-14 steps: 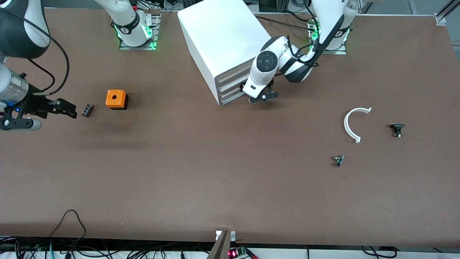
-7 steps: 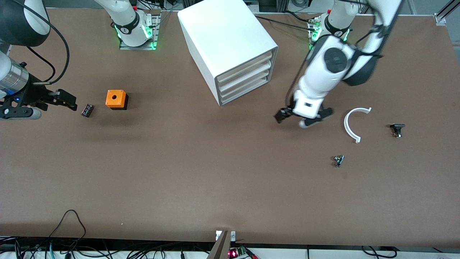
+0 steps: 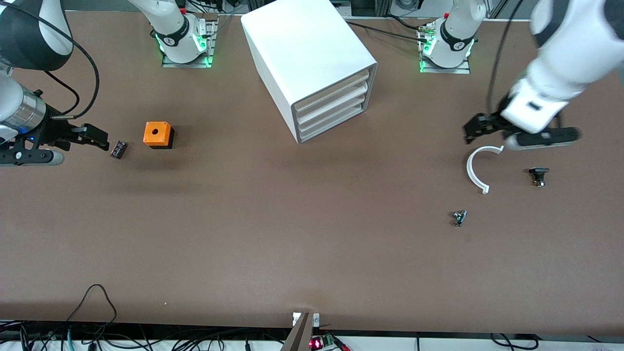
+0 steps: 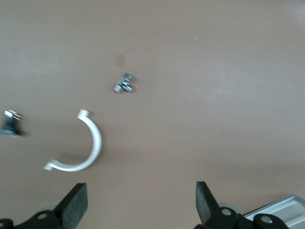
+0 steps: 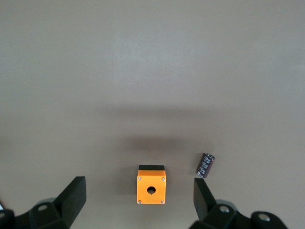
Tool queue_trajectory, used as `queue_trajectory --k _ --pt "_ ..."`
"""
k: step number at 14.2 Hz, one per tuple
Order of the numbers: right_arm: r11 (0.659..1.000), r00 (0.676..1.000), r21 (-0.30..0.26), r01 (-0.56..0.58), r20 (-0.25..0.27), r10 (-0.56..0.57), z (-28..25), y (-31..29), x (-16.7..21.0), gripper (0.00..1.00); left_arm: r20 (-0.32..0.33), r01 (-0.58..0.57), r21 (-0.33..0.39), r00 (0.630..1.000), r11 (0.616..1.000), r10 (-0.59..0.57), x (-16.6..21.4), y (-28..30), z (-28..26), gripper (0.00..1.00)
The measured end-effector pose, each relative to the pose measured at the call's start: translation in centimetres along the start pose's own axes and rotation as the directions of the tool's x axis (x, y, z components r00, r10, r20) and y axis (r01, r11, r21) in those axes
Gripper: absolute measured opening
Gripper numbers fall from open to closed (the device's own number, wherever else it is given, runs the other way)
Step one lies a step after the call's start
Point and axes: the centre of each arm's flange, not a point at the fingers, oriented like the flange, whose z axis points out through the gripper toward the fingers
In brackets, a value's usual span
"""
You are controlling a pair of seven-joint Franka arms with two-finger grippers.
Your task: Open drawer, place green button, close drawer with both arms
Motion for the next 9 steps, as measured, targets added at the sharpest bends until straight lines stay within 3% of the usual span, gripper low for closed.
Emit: queue_trajectory --k 3,5,9 --pt "1.000 1.000 0.000 0.000 0.000 0.000 0.0 0.0 0.0 1.00 0.002 -0.021 0.018 1.000 1.000 0.021 0.1 -3.6 -2.3 1.00" --pt "1.000 1.000 0.000 0.000 0.000 0.000 0.0 0.0 0.0 1.00 -0.003 -0.050 0.076 0.999 0.996 0.050 -0.4 -4.0 -4.2 1.00" --pt "1.000 1.000 0.000 0.001 0.000 -0.001 0.0 0.0 0.0 1.00 0.002 -0.072 0.089 0.997 0.993 0.072 -0.7 -3.9 -4.7 1.00"
